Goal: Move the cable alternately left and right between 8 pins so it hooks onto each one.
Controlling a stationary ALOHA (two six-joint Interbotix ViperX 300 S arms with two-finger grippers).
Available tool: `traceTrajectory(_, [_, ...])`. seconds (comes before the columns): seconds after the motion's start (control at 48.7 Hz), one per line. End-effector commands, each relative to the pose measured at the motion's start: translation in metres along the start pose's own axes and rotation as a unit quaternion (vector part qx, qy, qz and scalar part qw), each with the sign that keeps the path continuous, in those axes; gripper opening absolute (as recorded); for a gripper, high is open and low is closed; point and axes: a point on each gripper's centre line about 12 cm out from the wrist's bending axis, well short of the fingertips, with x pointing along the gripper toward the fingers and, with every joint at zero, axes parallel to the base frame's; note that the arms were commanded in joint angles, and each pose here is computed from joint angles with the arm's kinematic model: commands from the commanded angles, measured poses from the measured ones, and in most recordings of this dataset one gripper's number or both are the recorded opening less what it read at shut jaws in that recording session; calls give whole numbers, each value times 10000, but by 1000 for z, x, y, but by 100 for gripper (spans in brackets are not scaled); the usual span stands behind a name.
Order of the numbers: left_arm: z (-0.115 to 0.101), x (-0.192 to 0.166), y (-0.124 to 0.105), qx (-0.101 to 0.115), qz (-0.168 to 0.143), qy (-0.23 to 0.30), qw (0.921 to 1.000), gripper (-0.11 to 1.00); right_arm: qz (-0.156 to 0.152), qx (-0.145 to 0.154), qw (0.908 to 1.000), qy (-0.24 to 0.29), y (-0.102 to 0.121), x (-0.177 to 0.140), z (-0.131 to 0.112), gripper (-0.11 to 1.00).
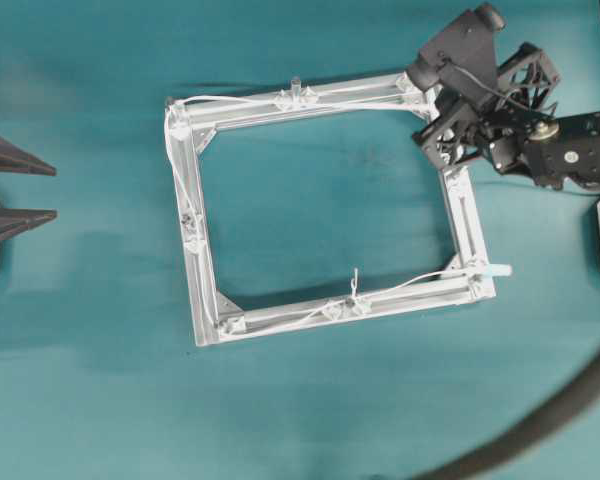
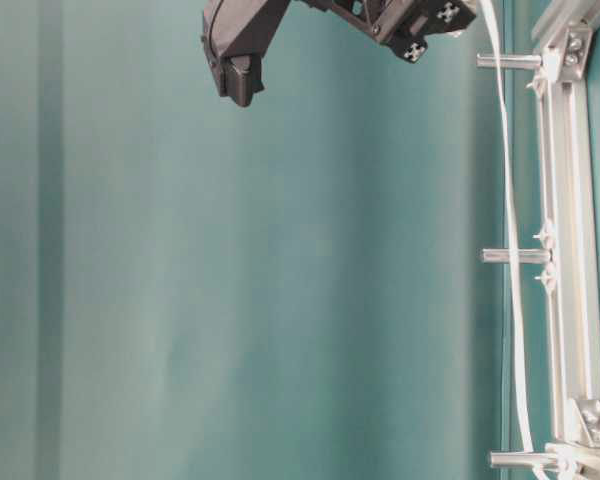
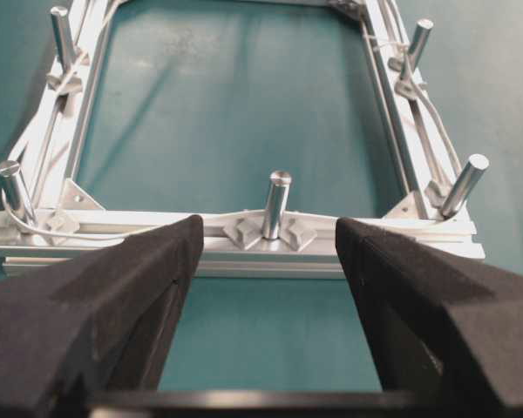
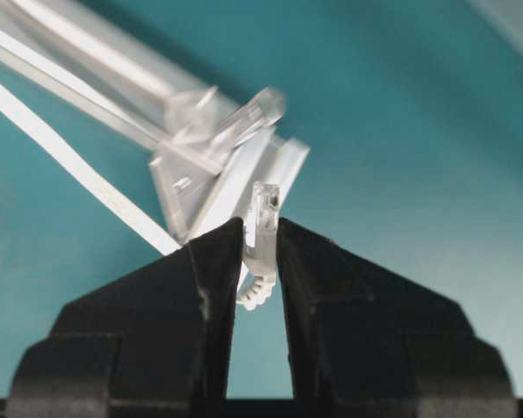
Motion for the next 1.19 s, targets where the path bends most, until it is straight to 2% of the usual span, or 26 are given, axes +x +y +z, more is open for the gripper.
traceTrajectory(0.0, [5, 0, -1, -5, -9, -68, 10000, 74, -106, 15, 9996, -269, -10, -2, 13, 16])
traceTrajectory(0.205, [5, 0, -1, -5, -9, -61, 10000, 74, -593, -175, 9964, -576, -30, 5, 25, 16])
traceTrajectory(0.514, [5, 0, -1, -5, -9, -61, 10000, 74, -904, -577, 9906, -846, -45, 15, 25, 16])
traceTrajectory(0.74, [5, 0, -1, -5, -9, -61, 10000, 74, -737, -652, 9918, -814, -53, 28, 18, 16])
traceTrajectory(0.883, [4, 0, 0, -6, -8, -53, 10000, 74, -720, -897, 9882, -1014, -57, 34, 20, 16])
traceTrajectory(0.965, [5, 0, -1, -5, -9, -68, 10000, 74, -708, -911, 9880, -1029, -62, 42, 19, 16])
traceTrajectory(1.171, [5, 0, -1, -5, -9, -68, 10000, 74, -200, -904, 9914, -923, -61, 60, 14, 16])
